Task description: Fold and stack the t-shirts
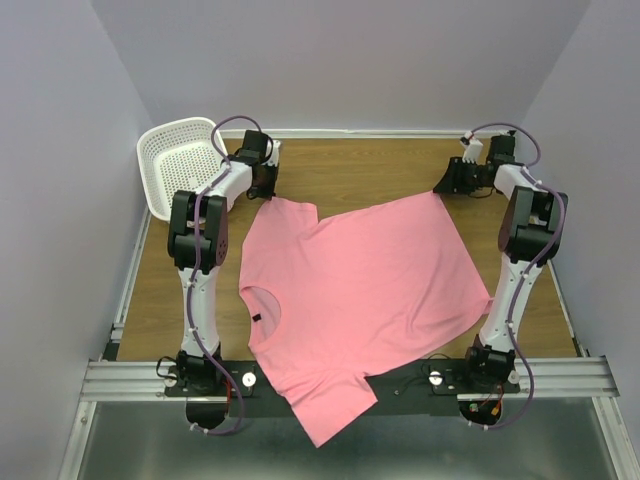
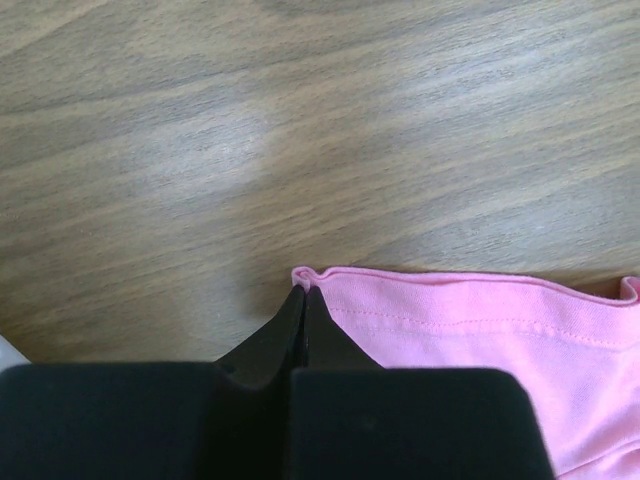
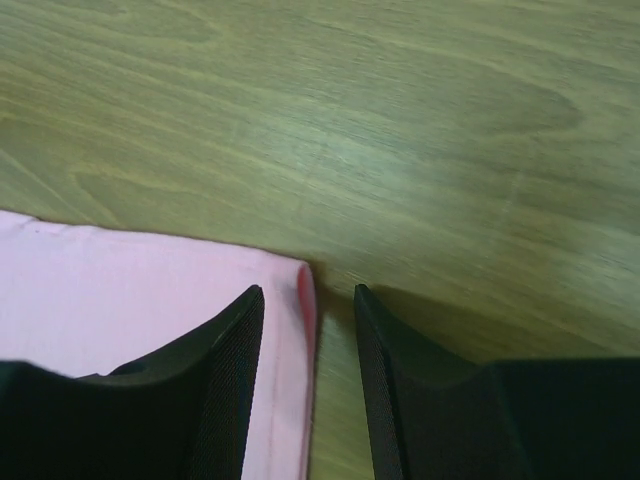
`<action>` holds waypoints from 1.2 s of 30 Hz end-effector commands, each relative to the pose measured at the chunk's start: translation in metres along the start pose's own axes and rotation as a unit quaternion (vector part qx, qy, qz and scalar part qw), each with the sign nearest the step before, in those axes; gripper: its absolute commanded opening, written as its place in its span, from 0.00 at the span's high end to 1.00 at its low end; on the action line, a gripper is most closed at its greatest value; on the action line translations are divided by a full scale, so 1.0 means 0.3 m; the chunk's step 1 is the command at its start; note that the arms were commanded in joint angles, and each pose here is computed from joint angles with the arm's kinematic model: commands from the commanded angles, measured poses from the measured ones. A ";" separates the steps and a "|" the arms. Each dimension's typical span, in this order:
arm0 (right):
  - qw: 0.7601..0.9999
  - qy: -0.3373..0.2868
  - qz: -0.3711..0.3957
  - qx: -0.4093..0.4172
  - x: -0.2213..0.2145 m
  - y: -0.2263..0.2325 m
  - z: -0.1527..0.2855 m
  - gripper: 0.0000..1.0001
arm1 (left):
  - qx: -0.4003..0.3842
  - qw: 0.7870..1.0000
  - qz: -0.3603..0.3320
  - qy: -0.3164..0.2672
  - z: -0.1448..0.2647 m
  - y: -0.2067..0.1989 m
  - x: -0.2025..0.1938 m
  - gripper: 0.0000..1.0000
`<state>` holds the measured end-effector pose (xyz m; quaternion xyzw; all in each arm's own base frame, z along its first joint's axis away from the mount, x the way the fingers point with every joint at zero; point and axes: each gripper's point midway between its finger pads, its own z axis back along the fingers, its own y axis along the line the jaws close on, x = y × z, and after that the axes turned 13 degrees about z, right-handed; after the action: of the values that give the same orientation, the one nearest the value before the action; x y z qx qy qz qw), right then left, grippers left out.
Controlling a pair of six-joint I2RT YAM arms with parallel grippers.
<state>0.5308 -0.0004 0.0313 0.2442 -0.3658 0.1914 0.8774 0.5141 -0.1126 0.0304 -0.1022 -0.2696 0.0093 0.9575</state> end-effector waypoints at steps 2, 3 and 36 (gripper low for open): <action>0.999 0.038 -0.013 -0.025 -0.059 -0.017 -0.055 0.51 | -0.027 1.000 -0.001 -0.009 0.055 -0.032 0.021 1.00; 0.999 0.041 -0.013 -0.024 -0.066 -0.015 -0.059 0.51 | -0.028 1.000 -0.003 -0.008 0.055 -0.035 0.019 1.00; 0.999 0.033 -0.001 -0.002 0.014 0.070 0.000 0.58 | -0.062 0.997 0.005 -0.038 0.126 -0.082 0.063 1.00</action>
<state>0.5159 0.0250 0.0287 0.2651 -0.3312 0.2055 0.8820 0.5101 -0.1261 0.0593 -0.1470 -0.2903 -0.0005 0.9456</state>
